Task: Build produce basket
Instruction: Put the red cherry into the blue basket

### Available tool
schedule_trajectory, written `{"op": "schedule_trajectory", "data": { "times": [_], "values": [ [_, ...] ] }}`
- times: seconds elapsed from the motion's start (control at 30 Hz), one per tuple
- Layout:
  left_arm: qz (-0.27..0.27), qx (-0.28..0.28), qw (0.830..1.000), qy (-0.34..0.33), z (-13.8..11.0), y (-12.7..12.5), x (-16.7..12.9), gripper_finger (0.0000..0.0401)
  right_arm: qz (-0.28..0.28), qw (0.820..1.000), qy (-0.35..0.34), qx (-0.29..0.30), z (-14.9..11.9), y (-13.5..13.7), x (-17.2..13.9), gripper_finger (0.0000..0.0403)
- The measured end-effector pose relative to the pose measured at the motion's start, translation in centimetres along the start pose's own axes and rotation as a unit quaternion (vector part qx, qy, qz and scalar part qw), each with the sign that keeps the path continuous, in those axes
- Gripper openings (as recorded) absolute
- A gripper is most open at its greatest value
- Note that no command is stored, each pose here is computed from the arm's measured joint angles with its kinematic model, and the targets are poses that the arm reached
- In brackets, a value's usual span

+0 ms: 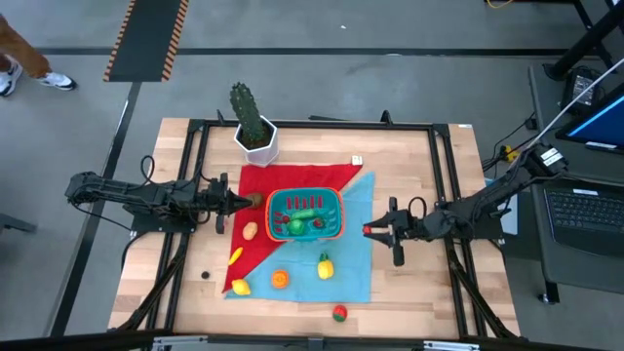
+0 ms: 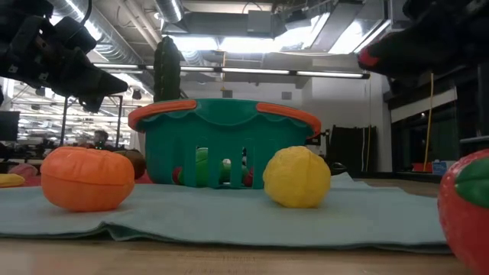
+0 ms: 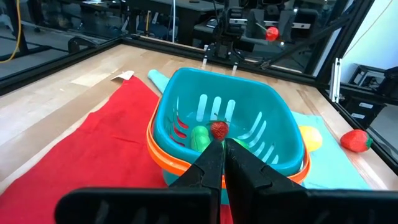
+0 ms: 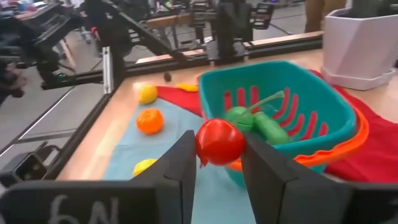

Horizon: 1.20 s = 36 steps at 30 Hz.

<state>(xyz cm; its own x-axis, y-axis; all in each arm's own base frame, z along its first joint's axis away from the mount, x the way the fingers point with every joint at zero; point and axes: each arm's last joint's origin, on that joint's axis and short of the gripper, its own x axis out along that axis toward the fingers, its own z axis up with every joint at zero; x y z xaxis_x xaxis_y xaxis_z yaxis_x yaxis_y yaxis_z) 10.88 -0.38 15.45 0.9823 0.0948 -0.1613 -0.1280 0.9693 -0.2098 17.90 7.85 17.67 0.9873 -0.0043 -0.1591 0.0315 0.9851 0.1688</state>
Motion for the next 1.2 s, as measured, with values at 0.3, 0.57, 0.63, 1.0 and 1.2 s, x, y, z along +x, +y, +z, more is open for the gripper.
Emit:
{"op": "schedule_trajectory", "data": {
  "times": [0.3, 0.57, 0.63, 1.0, 1.2],
  "values": [
    [0.024, 0.000, 1.000, -0.006, 0.0, 0.1, 0.0, 0.0008, -0.068, 0.997, -0.010, 0.032, 0.5, -2.5, 0.9, 0.0107],
    [0.024, 0.000, 1.000, -0.006, 0.0, 0.1, 0.0, 0.0008, -0.093, 0.996, 0.008, 0.006, 2.0, -4.0, 2.6, 0.0107],
    [0.024, 0.000, 1.000, -0.006, 0.0, 0.1, 0.0, 0.0008, -0.090, 0.996, 0.023, -0.005, 2.6, -4.4, 3.4, 0.0107],
    [0.024, 0.023, 0.999, -0.005, 0.0, 0.1, 0.0, 0.0008, -0.042, 0.997, 0.060, -0.037, 4.4, -7.6, 8.1, 0.0107],
    [0.024, 0.035, 0.999, -0.005, 0.0, 0.1, 0.0, 0.0008, -0.011, 0.997, 0.064, -0.045, 5.4, -8.4, 10.4, 0.0107]
  ]
}}
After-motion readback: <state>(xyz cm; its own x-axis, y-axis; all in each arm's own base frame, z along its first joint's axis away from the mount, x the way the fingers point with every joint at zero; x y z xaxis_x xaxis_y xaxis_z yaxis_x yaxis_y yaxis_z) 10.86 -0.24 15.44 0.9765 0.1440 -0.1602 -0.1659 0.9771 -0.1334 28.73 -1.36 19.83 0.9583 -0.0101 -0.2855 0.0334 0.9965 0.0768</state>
